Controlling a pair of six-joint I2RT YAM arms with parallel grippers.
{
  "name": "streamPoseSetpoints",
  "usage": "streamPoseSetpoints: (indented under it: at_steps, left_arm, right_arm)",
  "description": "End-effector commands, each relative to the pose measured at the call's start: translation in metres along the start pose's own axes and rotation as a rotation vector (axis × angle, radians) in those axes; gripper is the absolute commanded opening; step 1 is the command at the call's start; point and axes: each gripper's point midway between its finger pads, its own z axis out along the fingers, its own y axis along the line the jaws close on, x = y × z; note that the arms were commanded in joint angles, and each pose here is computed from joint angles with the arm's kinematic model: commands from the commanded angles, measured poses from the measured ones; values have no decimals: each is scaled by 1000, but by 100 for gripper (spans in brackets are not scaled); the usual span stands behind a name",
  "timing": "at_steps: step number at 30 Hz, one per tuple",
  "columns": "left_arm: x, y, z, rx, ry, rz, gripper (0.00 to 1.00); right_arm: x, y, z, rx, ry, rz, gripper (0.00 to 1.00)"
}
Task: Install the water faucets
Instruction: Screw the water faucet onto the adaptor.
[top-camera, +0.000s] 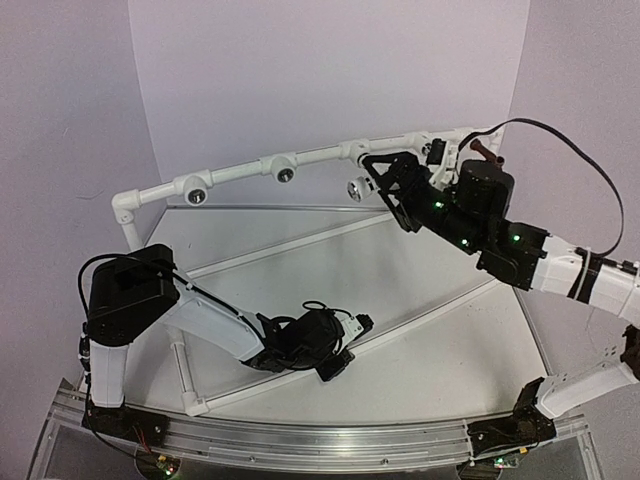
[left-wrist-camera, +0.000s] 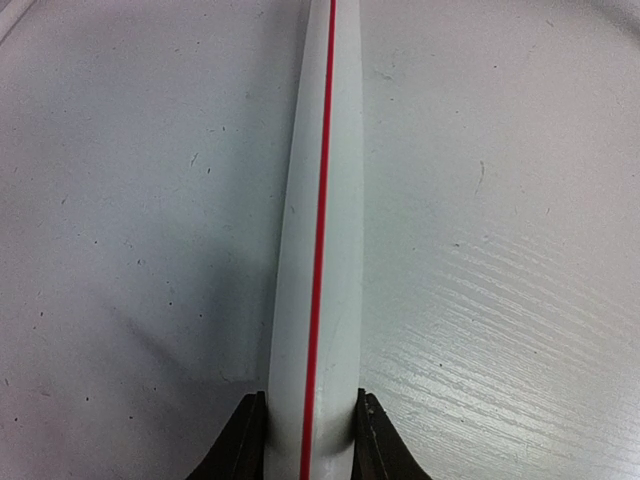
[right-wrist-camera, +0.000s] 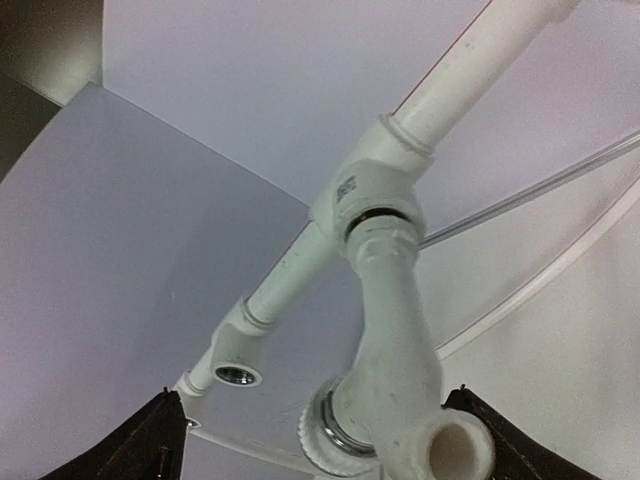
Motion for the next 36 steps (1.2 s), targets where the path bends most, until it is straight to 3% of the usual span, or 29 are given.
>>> streamPoseSetpoints:
  at_steps: [1, 6, 11, 13, 19, 23, 30, 36]
  left_arm:
    - [183, 14, -4, -69, 561, -65, 0]
    - [182, 14, -4, -68, 559, -67, 0]
    - [182, 13, -3, -64, 558, -63, 0]
    - [182, 14, -3, -65, 559, -63, 0]
    - [182, 15, -3, -67, 560, -66, 0]
    - [182, 15, -3, -67, 561, -67, 0]
    - [183, 15, -3, -65, 562, -68, 0]
    - [183, 15, -3, -64, 562, -69, 0]
  right_arm:
    - [-13, -42, -40, 245, -17, -181, 92]
    - [-38, -19, -68, 253, 6, -572, 96]
    - [-22, 19, -69, 76, 238, -1203, 98]
    - [-22, 26, -66, 50, 291, -1387, 98]
    - [-11, 22, -52, 9, 402, -1956, 98]
    - [-14, 8, -33, 113, 420, -2269, 98]
    - [-22, 8, -3, 296, 238, -2552, 98]
    - [-25, 9, 19, 394, 139, -2578, 98]
